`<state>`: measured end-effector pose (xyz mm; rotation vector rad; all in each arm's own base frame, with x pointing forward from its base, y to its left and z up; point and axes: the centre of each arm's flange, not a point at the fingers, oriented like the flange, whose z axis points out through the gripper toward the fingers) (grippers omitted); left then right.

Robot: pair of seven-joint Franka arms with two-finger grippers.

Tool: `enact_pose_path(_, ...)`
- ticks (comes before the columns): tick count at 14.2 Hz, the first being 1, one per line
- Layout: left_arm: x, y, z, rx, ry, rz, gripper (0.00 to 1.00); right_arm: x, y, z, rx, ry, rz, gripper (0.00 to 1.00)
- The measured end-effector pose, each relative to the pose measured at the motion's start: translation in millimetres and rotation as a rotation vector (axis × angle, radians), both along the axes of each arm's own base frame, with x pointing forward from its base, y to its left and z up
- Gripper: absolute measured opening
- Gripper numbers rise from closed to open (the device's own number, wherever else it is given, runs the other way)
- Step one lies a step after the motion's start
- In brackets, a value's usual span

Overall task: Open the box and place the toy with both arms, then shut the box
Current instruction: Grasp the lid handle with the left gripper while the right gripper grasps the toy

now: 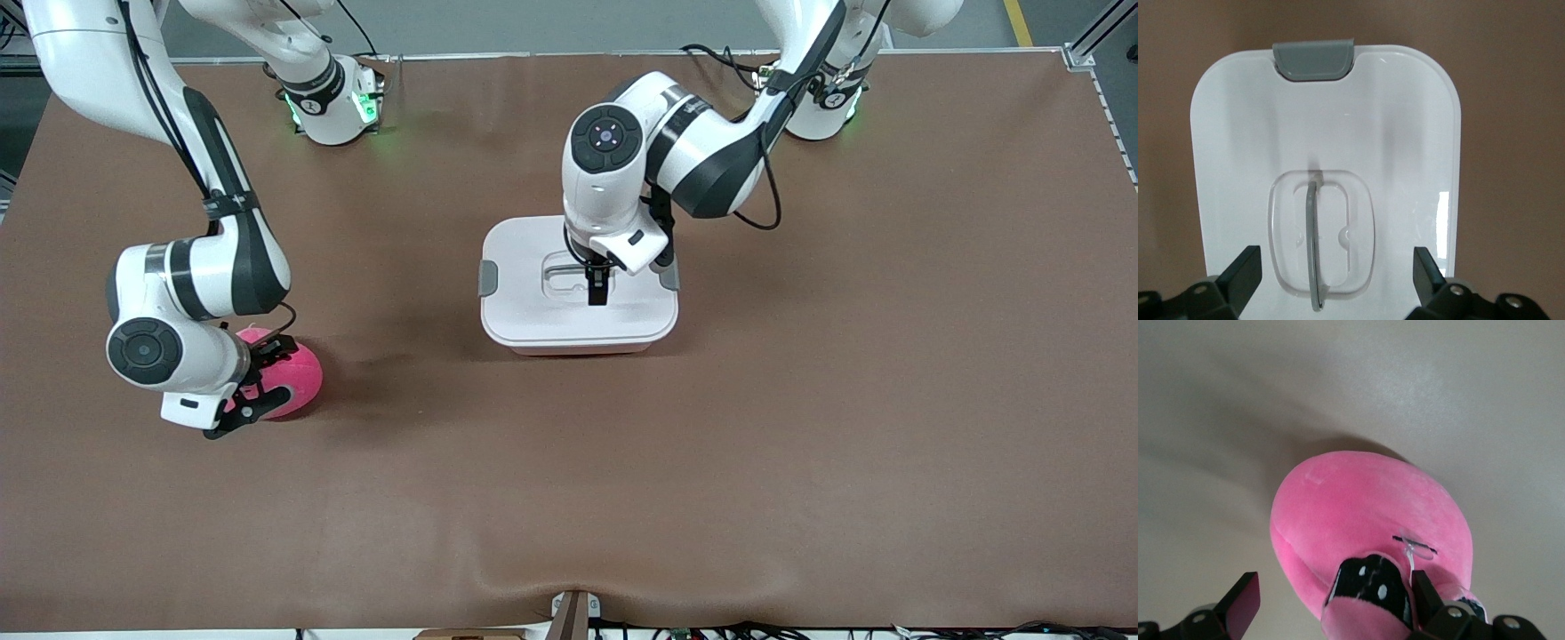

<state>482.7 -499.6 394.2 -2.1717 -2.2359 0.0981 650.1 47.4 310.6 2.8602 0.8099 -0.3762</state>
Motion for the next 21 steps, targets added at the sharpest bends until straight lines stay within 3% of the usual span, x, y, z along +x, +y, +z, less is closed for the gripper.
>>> enact_pose_path(6,-13,-24,-23,-0.014,-0.016,0.028,1.00,0,-1,4,0.010,0.008,0.067,1.00)
enact_pose_path(8,-13,-23,-28,-0.006,-0.013,0.028,1.00,1,-3,5,0.018,0.016,0.111,0.95)
enact_pose_path(14,-22,-21,-53,0.035,0.017,0.017,1.00,2,-14,8,0.039,0.036,0.219,0.31)
enact_pose_path(15,-24,-21,-56,0.042,0.017,0.013,1.00,2,-16,9,0.042,0.039,0.234,0.23)
enact_pose_path(17,-25,-21,-58,0.046,0.016,0.009,1.00,4,-17,11,0.044,0.036,0.244,0.18)
enact_pose_path(18,-26,-22,-58,0.045,0.014,0.006,0.93,5,-17,13,0.044,0.029,0.246,0.18)
enact_pose_path(21,-31,-27,-58,0.044,0.011,-0.004,0.59,12,-10,26,0.043,-0.004,0.246,0.16)
